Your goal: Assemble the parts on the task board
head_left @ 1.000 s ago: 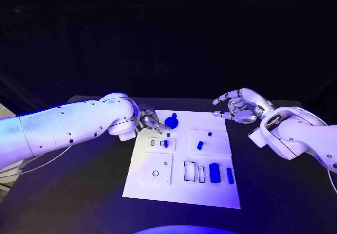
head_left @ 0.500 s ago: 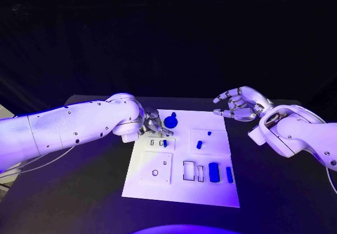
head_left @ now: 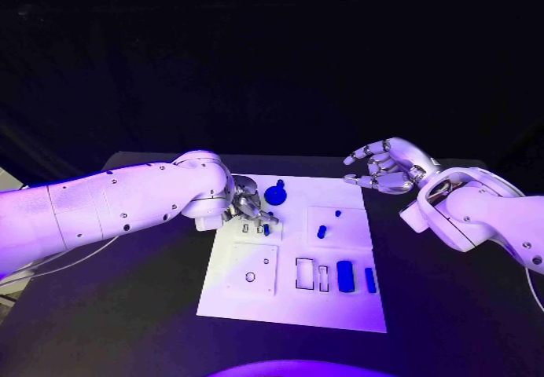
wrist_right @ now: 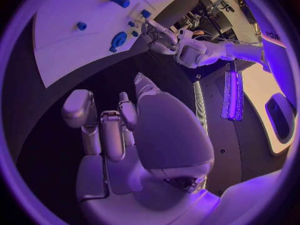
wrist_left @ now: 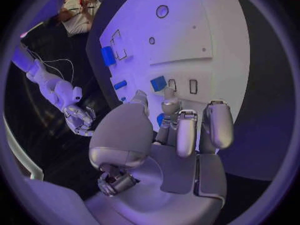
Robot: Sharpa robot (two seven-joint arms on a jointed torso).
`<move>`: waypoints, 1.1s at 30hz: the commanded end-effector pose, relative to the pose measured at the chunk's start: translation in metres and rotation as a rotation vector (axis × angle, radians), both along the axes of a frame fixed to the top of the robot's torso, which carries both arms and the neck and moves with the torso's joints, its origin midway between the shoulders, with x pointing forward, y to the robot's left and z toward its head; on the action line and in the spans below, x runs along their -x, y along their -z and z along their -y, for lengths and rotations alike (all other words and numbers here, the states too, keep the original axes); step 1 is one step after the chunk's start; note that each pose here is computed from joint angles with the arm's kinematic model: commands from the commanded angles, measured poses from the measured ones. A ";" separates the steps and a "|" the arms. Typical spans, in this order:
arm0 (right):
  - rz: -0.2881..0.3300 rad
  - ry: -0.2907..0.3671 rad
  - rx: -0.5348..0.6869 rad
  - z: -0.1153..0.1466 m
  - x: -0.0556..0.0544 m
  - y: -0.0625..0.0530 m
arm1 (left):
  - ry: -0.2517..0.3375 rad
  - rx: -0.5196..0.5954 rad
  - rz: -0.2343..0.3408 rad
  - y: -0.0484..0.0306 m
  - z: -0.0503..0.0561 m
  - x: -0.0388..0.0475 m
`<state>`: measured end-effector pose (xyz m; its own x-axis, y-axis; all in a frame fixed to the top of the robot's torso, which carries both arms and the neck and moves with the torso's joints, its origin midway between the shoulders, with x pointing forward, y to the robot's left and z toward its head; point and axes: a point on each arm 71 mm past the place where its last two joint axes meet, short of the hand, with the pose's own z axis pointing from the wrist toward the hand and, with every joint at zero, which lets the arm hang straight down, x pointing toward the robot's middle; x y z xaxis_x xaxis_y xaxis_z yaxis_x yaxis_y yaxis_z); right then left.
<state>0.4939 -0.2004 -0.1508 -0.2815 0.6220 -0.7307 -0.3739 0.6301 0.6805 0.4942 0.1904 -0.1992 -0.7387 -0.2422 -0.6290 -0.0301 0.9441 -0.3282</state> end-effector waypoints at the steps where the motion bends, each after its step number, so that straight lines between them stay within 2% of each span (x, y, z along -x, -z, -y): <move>1: 0.002 -0.004 0.002 -0.001 0.000 0.000 | 0.019 -0.007 -0.030 0.0018 0.001 0.0018; 14: -0.002 -0.009 0.004 -0.002 0.000 0.000 | 0.022 0.003 -0.057 0.0081 0.004 0.0031; 33: 0.001 -0.018 0.009 -0.005 0.000 0.000 | 0.018 0.032 -0.065 0.0096 0.009 0.0025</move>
